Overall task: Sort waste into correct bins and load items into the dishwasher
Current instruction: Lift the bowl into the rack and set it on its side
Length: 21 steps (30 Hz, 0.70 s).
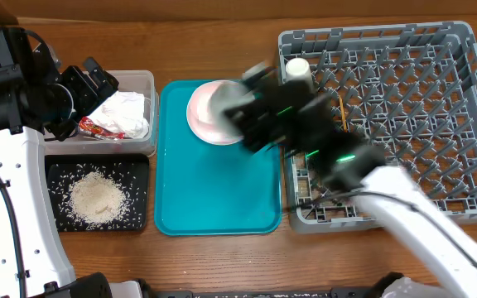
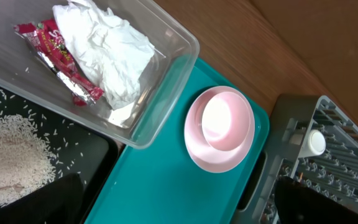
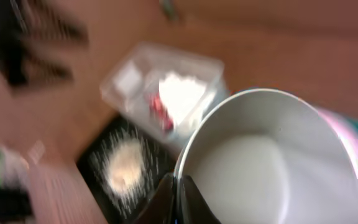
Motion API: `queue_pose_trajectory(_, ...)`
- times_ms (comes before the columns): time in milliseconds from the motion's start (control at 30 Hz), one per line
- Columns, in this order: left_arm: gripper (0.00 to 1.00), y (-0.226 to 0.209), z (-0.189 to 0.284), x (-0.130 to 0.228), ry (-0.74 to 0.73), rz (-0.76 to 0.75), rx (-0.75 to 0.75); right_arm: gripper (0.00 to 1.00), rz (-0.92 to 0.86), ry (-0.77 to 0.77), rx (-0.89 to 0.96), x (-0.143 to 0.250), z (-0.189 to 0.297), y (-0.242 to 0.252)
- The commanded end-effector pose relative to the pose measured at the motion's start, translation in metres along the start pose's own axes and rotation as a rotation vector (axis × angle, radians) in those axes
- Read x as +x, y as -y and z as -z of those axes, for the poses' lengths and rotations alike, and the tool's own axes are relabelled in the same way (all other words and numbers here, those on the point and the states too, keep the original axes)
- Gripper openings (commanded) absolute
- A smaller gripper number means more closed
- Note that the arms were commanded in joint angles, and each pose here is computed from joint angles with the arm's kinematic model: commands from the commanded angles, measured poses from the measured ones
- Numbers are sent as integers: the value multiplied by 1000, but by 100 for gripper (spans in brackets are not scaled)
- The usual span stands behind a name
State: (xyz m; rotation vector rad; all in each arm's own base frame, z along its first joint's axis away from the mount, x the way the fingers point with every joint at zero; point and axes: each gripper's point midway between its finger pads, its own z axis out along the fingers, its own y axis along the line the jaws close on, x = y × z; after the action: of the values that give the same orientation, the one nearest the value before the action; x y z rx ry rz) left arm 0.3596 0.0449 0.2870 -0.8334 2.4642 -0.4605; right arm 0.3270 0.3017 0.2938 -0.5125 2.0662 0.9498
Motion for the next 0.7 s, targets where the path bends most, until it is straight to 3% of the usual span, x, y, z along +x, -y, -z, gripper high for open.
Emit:
queue_pose_trajectory(0, 100, 7, 11, -3, 28, -13, 24, 4, -133, 30, -213, -34, 50, 12)
queue_pose_trajectory(267, 100, 7, 11, -3, 28, -13, 24, 4, -372, 57, -397, -55, 101, 111)
queue_pose_trajectory(667, 100, 7, 11, -3, 28, -13, 24, 4, -673, -79, -479, -1, 58, 190)
